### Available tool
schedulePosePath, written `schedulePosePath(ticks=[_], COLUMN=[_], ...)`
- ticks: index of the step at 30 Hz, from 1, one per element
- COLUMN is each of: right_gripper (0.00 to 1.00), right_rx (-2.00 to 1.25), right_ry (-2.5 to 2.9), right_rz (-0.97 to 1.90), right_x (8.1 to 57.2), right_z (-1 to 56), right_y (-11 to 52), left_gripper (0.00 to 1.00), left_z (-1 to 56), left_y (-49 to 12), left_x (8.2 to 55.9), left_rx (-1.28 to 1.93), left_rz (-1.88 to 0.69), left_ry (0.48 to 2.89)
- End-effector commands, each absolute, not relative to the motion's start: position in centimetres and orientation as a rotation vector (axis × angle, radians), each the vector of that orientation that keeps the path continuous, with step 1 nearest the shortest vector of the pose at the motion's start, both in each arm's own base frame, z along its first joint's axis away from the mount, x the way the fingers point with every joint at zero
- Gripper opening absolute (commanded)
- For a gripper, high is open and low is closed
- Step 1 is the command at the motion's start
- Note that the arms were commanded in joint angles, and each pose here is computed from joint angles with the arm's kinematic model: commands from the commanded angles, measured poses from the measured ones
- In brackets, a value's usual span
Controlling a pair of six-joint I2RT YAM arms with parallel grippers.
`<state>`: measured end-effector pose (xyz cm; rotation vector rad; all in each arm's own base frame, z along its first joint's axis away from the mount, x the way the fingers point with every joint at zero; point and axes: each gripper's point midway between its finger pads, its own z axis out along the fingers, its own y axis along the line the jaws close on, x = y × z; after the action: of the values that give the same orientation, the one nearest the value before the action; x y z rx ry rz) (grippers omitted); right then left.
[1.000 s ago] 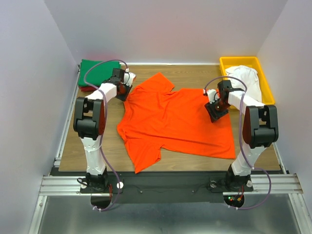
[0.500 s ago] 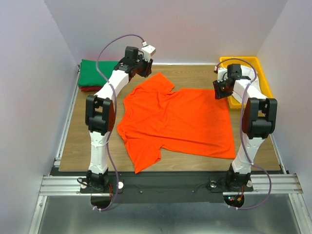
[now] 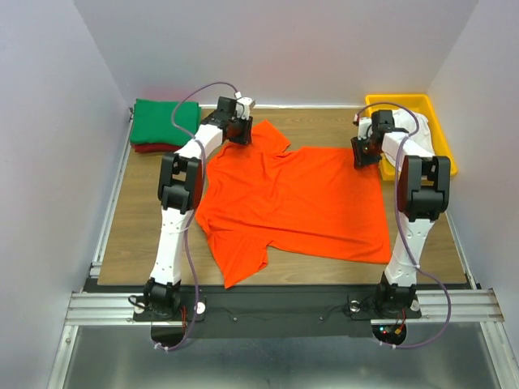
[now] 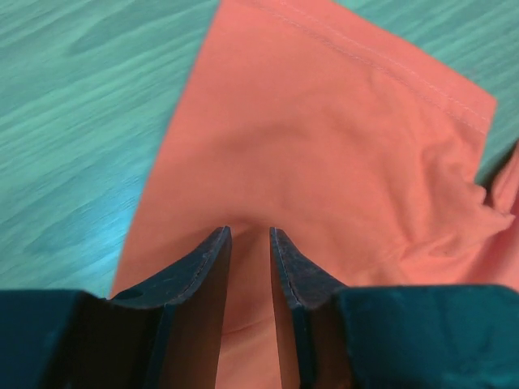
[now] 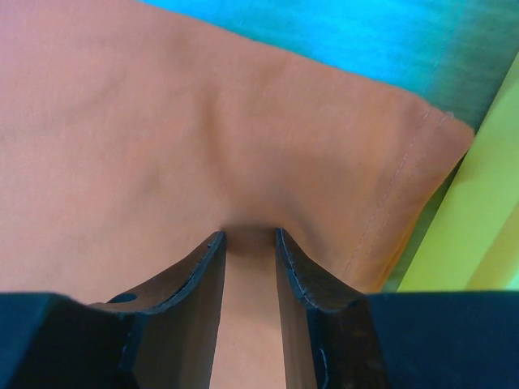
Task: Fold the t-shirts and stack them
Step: Flatten the tshirt out
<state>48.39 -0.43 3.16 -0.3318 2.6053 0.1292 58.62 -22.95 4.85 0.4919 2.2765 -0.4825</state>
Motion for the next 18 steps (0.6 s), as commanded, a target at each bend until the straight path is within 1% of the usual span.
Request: schedulePosePath(ticks=[1,6,8,11,13,16,18], right_gripper=[0.37,0.38,0.38,0.38,0.38,0.38,0.38], right_rx=[-0.317,-0.314,-0.308,-0.303,-0.304,-0.32,-0.327], right_ry=[2.537,2.542,2.54,2.541,2.54,2.541,2.536], right_rz=[0.091,0.103,0.106,0.103,0.098,0.105,0.113], right_x=[51.3,52.5,53.6,54.1,54.2,53.7,53.5], right_z=[3.8,2.6,1.9,1.5,1.5,1.7,2.0], right_y=[-0.8,-0.7,-0.6,-0.7,-0.7,-0.6,-0.5], left_gripper=[0.37,0.37,0.37,0.37,0.36,0.4,0.42], left_z=[5.7,4.2,3.1,3.1,3.4,8.0,10.1], left_y=[-18.5,-14.4,-13.4,-12.0,-12.1,-13.8,-14.6], left_x=[60.5,62.0,62.1,62.6,62.7,62.3,62.3], left_rx=[0.318,0.246,0.22,0.188,0.219,0.319,0.359], left_rz=[-0.388,-0.313,-0.344,-0.333,-0.371,-0.471,-0.478], left_ry=[2.327,2.373,2.405,2.404,2.387,2.252,2.186])
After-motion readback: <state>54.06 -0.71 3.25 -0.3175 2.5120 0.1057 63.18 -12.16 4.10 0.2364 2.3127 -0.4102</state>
